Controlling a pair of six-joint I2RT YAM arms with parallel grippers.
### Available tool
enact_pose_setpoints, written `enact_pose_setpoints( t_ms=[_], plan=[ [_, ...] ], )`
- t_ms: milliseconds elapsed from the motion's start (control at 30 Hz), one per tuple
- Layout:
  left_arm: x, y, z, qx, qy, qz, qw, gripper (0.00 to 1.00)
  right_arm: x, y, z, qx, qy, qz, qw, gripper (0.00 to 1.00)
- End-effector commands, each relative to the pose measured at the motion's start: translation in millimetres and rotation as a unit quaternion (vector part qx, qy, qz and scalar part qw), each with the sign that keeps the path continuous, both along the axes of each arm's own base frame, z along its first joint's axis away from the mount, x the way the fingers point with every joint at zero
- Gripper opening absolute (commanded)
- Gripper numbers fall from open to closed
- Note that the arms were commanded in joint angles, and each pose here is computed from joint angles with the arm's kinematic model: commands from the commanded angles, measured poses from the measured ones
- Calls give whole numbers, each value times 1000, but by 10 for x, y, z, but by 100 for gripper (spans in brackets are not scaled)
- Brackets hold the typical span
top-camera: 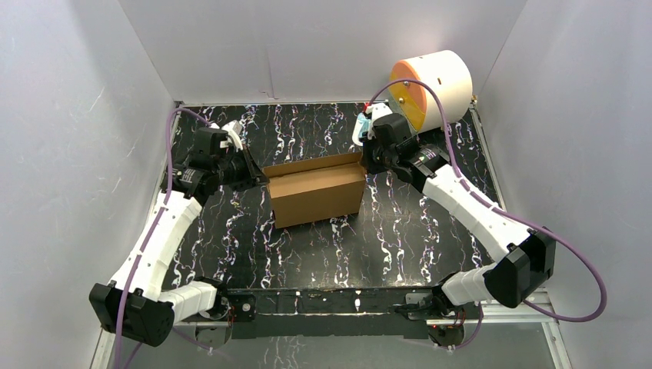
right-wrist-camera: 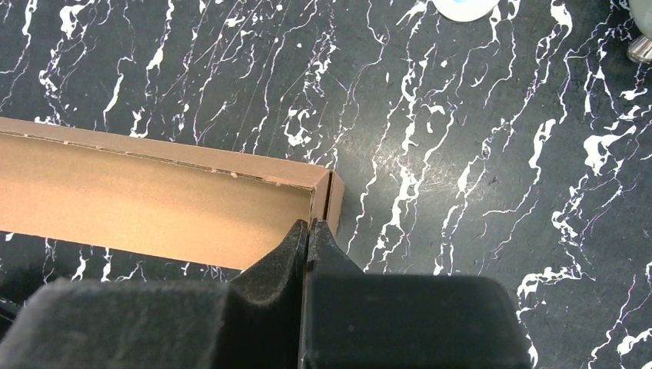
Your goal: Fold the paper box
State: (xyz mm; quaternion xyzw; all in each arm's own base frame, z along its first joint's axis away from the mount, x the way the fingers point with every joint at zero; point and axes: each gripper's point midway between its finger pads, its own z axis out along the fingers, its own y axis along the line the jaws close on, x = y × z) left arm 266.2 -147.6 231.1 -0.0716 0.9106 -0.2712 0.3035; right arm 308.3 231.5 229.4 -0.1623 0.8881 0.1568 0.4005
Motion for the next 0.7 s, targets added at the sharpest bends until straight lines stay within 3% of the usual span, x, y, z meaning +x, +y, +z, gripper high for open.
enact_pose_setpoints(
  t_ms=[0,667],
  plan=[
    [29,-192,422,-52,-39,-22,998,3,-324,-1,-543,-48,86,35,995,0],
    [-64,-94,-120,-13,27,-12,999,3,-355,81,-595,-40,85,49,994,0]
  ],
)
